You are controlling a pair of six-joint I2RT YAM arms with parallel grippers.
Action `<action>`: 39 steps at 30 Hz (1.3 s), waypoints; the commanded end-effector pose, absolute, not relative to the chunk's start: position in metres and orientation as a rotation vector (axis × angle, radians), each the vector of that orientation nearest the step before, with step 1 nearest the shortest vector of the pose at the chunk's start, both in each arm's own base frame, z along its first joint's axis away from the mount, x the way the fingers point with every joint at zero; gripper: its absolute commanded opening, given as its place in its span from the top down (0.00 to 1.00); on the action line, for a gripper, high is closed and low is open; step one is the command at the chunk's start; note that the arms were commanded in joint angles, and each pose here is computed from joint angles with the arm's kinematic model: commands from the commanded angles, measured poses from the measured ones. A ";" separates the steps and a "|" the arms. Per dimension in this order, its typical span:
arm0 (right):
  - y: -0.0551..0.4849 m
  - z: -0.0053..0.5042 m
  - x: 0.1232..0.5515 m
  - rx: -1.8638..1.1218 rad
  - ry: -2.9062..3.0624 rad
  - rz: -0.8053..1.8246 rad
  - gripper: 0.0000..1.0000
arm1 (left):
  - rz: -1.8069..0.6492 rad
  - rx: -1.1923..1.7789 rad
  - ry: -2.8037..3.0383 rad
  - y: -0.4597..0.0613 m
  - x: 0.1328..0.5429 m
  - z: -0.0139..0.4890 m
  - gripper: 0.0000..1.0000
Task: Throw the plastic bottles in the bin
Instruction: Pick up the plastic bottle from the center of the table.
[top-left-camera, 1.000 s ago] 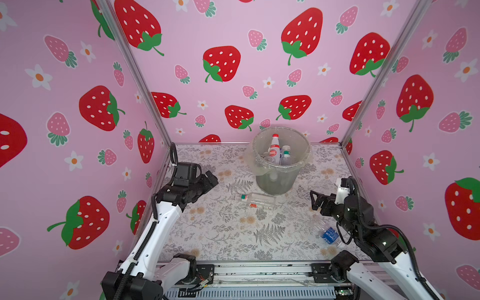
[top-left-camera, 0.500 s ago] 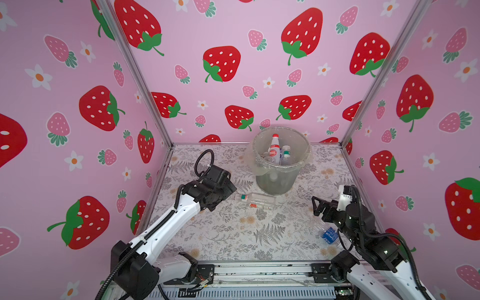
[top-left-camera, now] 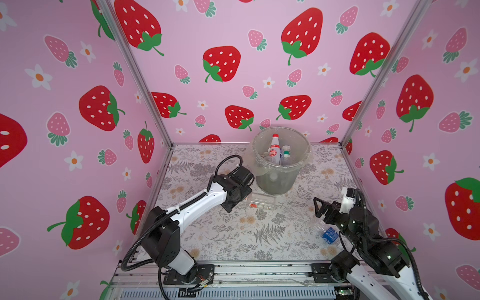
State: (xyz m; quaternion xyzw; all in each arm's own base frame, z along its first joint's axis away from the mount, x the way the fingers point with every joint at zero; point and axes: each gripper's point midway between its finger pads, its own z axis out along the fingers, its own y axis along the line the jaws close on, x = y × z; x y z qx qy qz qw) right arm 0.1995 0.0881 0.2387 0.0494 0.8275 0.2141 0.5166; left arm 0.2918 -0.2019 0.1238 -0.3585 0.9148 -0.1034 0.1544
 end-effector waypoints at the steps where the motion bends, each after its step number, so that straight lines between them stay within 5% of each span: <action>1: 0.086 0.237 0.197 0.142 1.981 0.528 0.01 | -0.366 -1.096 2.579 -0.219 0.304 0.132 0.01; 13: 0.074 0.242 0.192 0.206 1.936 0.538 0.01 | -0.527 -1.218 2.569 -0.255 0.316 0.097 0.00; 39: 0.065 0.244 0.192 0.251 1.900 0.521 0.01 | -0.452 -1.385 2.650 -0.276 0.317 0.058 0.03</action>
